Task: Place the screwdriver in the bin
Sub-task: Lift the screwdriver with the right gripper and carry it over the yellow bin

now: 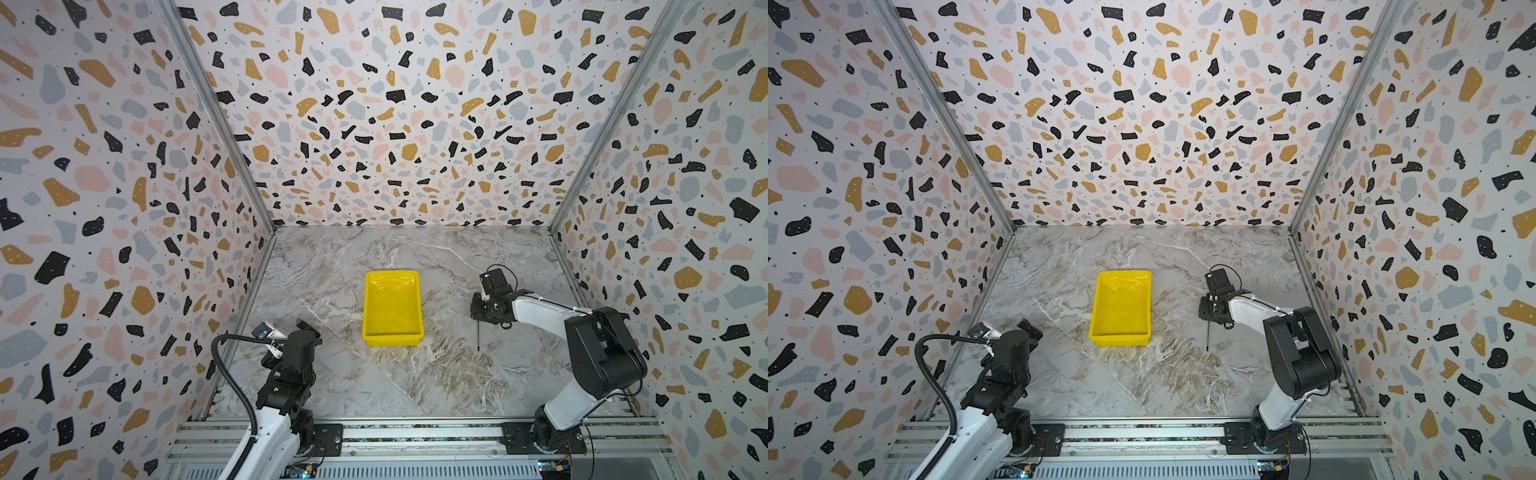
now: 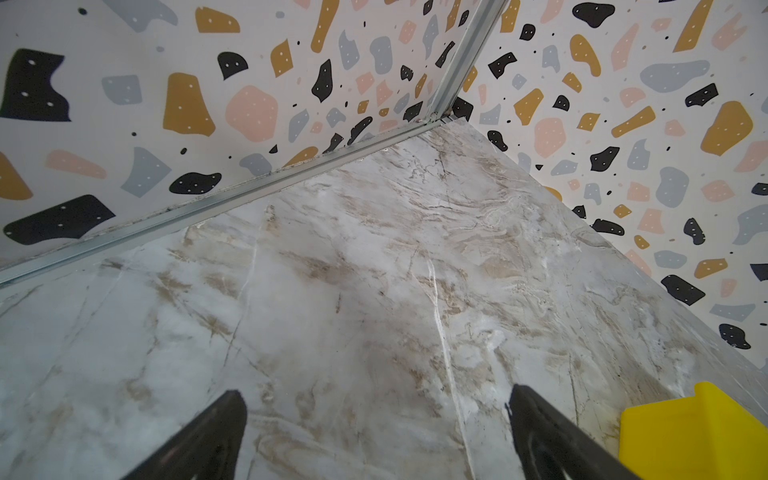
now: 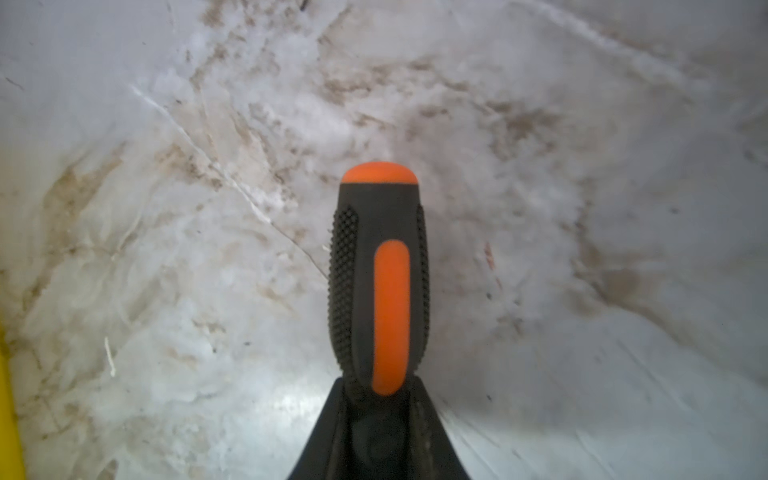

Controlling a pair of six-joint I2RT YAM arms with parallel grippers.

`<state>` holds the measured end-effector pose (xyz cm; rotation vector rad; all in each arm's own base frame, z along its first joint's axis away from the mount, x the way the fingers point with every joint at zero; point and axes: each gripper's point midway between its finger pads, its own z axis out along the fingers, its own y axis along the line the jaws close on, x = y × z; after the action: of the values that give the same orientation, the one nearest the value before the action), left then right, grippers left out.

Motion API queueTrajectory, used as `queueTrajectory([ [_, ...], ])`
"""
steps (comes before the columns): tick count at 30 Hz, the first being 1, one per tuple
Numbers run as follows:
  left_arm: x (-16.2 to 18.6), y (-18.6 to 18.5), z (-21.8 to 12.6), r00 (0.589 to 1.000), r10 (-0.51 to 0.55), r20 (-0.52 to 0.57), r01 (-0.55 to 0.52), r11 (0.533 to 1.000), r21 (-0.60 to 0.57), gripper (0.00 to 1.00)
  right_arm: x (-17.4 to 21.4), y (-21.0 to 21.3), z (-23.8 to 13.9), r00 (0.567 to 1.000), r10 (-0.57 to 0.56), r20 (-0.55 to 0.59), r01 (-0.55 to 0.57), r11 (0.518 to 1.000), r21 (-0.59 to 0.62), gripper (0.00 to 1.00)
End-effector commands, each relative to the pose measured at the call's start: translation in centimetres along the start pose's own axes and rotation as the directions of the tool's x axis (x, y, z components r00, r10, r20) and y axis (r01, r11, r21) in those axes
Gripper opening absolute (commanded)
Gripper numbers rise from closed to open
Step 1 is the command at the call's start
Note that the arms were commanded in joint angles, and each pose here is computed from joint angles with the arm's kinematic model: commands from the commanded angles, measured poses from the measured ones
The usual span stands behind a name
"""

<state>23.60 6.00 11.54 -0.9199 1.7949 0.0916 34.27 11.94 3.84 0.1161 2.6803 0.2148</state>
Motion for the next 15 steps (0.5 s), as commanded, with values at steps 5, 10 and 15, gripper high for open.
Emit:
queueTrajectory([
  [5,0.0,-0.1,0.2,0.999,-0.034,0.020,0.033,0.999,0.015,0.99,-1.5,-0.8,-6.5,0.979,-0.155,0.134,0.126,0.972,0.199,0.10],
  [10,0.0,-0.2,0.2,0.999,-0.033,0.019,0.032,0.999,0.020,0.99,-3.1,4.7,-10.5,0.953,-0.187,0.240,0.163,0.980,0.116,0.10],
  [15,0.0,-0.3,0.3,0.999,-0.029,0.014,0.028,0.999,0.021,0.99,-4.4,13.0,-12.6,0.947,-0.074,0.311,0.129,0.979,-0.157,0.10],
])
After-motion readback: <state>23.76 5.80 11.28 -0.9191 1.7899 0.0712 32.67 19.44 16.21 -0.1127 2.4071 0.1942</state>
